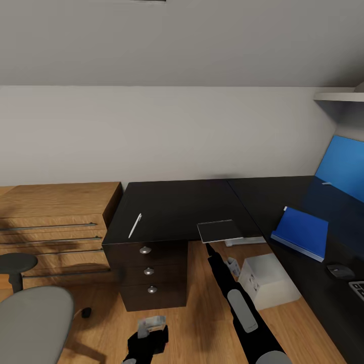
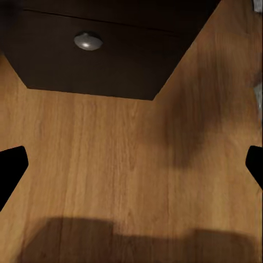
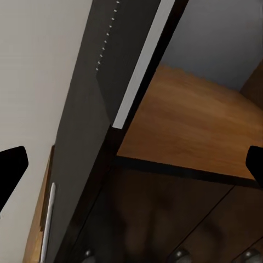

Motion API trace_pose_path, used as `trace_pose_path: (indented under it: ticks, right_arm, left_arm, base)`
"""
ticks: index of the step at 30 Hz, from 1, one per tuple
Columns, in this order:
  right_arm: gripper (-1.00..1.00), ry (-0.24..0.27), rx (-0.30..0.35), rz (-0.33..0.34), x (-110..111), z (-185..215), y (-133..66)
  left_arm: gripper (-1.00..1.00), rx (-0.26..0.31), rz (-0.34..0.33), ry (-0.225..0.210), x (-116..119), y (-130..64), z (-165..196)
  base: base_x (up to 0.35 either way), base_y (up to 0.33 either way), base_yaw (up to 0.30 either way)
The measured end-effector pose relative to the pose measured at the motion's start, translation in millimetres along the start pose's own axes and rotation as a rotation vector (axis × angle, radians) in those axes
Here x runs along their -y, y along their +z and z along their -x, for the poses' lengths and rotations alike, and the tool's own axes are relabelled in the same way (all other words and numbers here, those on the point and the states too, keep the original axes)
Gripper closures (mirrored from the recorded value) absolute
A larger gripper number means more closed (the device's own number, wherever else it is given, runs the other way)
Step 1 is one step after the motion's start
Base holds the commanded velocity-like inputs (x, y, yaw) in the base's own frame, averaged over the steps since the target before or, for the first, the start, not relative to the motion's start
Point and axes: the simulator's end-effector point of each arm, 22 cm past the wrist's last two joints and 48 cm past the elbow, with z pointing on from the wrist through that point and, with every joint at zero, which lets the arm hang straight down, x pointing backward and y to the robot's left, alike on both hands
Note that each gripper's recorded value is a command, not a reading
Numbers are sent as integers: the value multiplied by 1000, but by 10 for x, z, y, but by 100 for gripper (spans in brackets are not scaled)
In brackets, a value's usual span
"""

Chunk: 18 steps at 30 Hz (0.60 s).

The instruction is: In the bedroom, organize the workspace by keeping the computer under the desk, ensuring the monitor is on the desk, placing the keyboard on the desk next to the monitor, placing the mouse on the desk next to the keyboard, moving the folder from the swivel chair onto the desk next to the mouse, stacking the notebook on top of the folder with the pen on top of the notebook, and positioning the swivel chair next to the desk.

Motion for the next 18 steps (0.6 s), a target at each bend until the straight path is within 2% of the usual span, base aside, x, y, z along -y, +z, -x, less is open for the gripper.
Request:
trace_pose_path:
  ticks: [4,6,9,13,18]
  right_arm:
    - [-100,44,8,1,-5,21,2]
    - [-100,81,9,0,-3,25,3]
    - [-100,116,-1,-1,1,3,1]
    - [-100,177,-17,-2,4,-26,0]
    - [-100,214,-16,1,-1,-22,0]
  left_arm:
    - [-100,-23,-6,-20,83,-152,283]
    - [-100,-29,-5,-55,61,-212,434]
    - [-100,-24,-9,-80,54,-252,545]
    - [-100,-17,-15,-96,60,-286,626]
    - [-100,-18,-14,-99,47,-287,631]
  base:
    - [0,0,0]
    - [0,0,0]
    - [0,0,0]
    - [0,0,0]
    - [0,0,0]
